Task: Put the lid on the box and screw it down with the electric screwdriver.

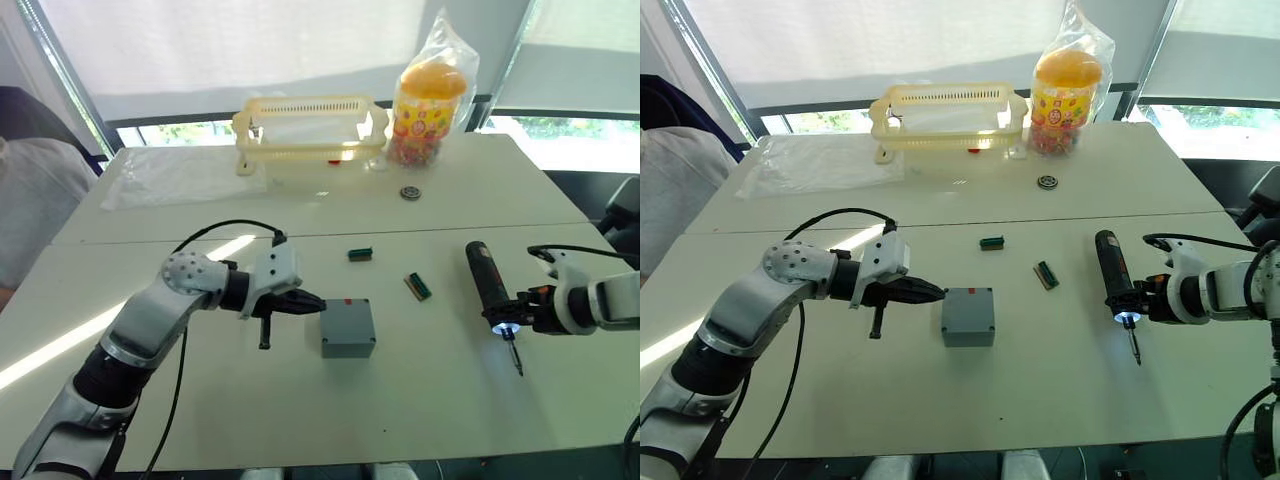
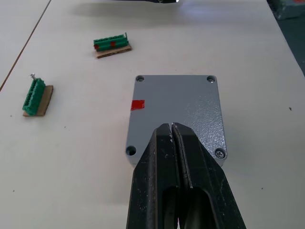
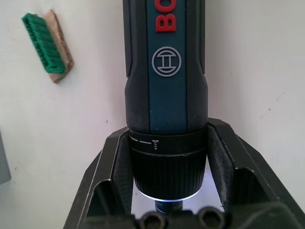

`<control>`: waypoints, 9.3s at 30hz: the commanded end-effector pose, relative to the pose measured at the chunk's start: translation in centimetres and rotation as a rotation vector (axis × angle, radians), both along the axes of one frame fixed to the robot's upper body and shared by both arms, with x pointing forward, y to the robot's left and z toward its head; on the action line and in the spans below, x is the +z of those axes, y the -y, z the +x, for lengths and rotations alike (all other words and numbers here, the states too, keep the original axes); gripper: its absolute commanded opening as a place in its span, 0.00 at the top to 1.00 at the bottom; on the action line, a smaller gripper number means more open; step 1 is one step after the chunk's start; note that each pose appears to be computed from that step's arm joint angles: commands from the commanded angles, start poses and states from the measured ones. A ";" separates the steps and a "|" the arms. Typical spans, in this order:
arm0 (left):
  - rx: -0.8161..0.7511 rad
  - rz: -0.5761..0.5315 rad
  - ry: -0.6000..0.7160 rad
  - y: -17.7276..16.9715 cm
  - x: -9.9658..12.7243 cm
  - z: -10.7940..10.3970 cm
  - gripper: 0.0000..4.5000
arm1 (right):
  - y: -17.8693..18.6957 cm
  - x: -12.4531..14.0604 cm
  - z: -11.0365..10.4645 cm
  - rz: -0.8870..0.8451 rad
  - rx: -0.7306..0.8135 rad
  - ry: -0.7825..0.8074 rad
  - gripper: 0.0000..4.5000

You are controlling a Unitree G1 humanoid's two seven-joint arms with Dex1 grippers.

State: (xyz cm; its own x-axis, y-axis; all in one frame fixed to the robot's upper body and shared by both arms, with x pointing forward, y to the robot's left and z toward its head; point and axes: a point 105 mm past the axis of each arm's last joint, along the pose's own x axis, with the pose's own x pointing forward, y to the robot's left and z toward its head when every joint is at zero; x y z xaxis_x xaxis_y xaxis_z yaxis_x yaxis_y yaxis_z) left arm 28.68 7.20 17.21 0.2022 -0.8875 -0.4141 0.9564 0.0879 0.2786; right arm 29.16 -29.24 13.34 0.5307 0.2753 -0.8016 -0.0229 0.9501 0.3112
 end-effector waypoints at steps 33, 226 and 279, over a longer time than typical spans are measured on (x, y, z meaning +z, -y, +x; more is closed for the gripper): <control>0.019 0.099 -0.101 0.9 -7.0 2.8 1.00 | -18.1 -2.7 -6.1 0.163 0.774 0.533 0.00; 0.081 -0.019 -0.074 -2.0 0.1 0.5 1.00 | -18.9 1.9 -0.7 0.127 0.800 0.863 0.99; -0.131 -0.134 0.021 2.9 2.4 -0.8 1.00 | -0.8 7.5 0.2 -0.068 0.224 0.090 0.01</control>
State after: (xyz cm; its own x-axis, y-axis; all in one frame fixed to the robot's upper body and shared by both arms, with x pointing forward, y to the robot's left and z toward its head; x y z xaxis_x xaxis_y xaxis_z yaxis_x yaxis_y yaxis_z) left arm 28.32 4.64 19.15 0.0844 -0.9499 -0.3010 0.9673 0.0056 0.2535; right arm 29.49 -27.39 20.13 0.5260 0.3797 -0.7610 -0.3040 0.9196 0.2487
